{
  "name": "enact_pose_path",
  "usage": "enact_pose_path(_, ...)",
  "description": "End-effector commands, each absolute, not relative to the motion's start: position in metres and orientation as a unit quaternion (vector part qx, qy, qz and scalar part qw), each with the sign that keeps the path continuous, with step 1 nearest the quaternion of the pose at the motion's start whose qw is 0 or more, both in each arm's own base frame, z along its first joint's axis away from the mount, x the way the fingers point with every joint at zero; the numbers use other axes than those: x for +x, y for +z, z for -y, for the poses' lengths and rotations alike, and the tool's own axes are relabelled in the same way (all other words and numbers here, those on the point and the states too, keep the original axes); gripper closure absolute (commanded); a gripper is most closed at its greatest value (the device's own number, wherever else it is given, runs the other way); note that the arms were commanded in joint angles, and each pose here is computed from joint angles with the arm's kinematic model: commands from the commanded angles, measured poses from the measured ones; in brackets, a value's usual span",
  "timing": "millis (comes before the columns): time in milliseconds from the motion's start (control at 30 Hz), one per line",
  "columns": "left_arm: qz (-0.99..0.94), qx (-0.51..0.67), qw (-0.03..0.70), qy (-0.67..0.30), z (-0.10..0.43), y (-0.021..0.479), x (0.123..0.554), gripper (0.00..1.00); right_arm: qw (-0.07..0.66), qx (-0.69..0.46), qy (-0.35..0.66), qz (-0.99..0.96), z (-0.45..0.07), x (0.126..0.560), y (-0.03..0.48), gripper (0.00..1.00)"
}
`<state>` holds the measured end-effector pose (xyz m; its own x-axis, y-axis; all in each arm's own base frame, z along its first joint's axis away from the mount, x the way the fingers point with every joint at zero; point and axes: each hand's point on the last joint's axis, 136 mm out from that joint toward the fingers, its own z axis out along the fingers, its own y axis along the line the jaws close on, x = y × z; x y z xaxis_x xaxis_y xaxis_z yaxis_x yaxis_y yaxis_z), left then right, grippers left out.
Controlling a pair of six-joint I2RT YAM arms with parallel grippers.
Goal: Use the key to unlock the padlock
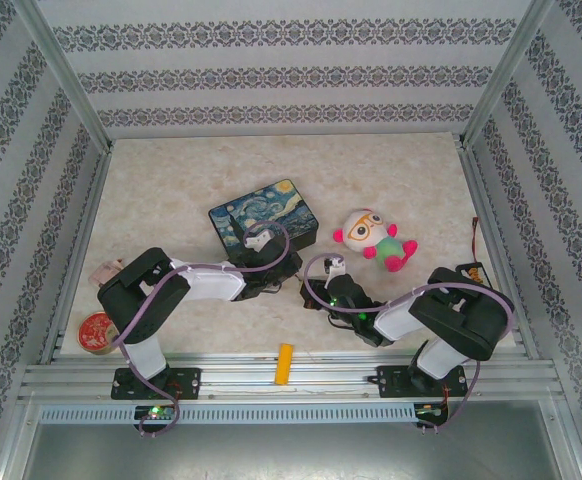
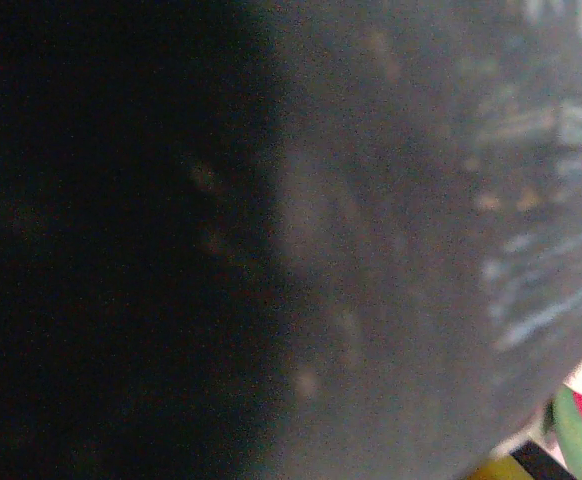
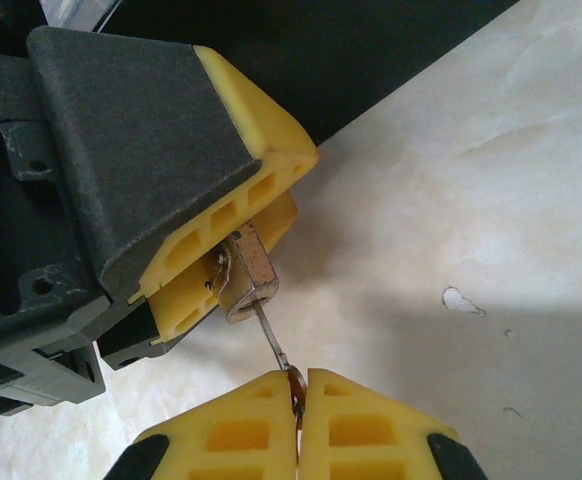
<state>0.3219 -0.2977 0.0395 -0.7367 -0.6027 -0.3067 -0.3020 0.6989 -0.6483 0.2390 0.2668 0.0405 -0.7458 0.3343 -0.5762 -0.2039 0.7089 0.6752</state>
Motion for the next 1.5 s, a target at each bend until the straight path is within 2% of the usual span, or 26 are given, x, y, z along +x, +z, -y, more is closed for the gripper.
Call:
enact_pose_path(0, -0.875, -0.282, 0.211, -0.332, 0.309, 0.031, 0.315, 0.83, 0.378, 0.039, 0.391, -0.838, -0.275, 0.246, 0.053, 1.0)
enact_pose_path(1467, -0.871, -0.291, 0.202, -0.341, 0.311, 0.025, 0.315, 0.83, 0.363, 0.08, 0.453, -0.81, -0.285, 0.248, 0.036, 1.0)
